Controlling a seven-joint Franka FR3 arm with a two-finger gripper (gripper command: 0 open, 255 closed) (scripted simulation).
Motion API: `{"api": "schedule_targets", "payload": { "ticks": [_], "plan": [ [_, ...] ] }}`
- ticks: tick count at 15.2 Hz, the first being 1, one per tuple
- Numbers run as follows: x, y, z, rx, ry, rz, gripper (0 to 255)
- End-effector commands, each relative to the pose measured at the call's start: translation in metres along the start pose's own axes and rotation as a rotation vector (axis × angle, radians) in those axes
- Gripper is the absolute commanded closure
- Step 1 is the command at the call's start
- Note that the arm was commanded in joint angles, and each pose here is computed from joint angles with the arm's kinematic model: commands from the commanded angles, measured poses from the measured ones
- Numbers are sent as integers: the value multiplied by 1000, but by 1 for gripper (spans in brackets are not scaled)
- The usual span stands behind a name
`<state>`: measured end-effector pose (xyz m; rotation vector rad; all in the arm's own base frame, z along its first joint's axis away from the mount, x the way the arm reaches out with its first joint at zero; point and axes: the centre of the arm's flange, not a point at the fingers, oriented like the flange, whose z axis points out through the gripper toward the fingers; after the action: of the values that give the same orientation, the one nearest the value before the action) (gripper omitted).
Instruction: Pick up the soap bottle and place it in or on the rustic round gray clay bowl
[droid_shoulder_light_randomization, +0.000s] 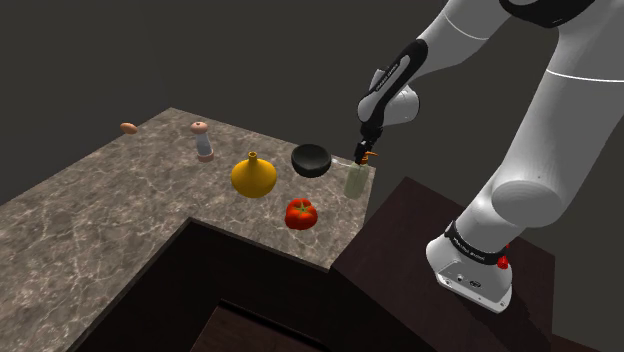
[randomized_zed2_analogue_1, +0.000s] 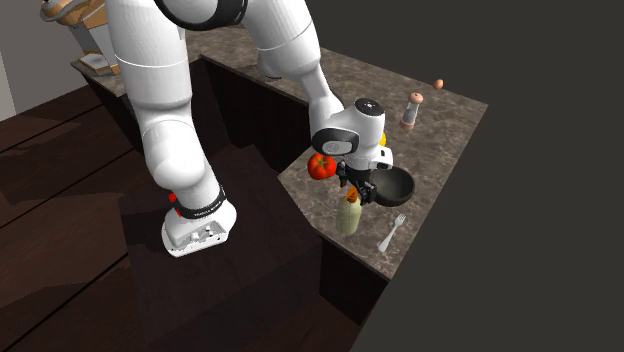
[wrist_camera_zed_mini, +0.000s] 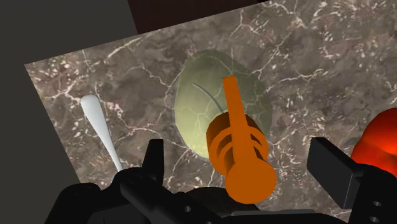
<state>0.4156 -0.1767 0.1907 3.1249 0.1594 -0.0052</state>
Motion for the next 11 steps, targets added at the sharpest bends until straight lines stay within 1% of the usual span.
{"api": "schedule_targets", "payload": {
  "ticks": [1,2,11],
  "plan": [
    [0,0,0,0,0,0,0],
    [0,0,0,0,0,0,255],
    [0,0,0,0,0,0,255]
  ]
}}
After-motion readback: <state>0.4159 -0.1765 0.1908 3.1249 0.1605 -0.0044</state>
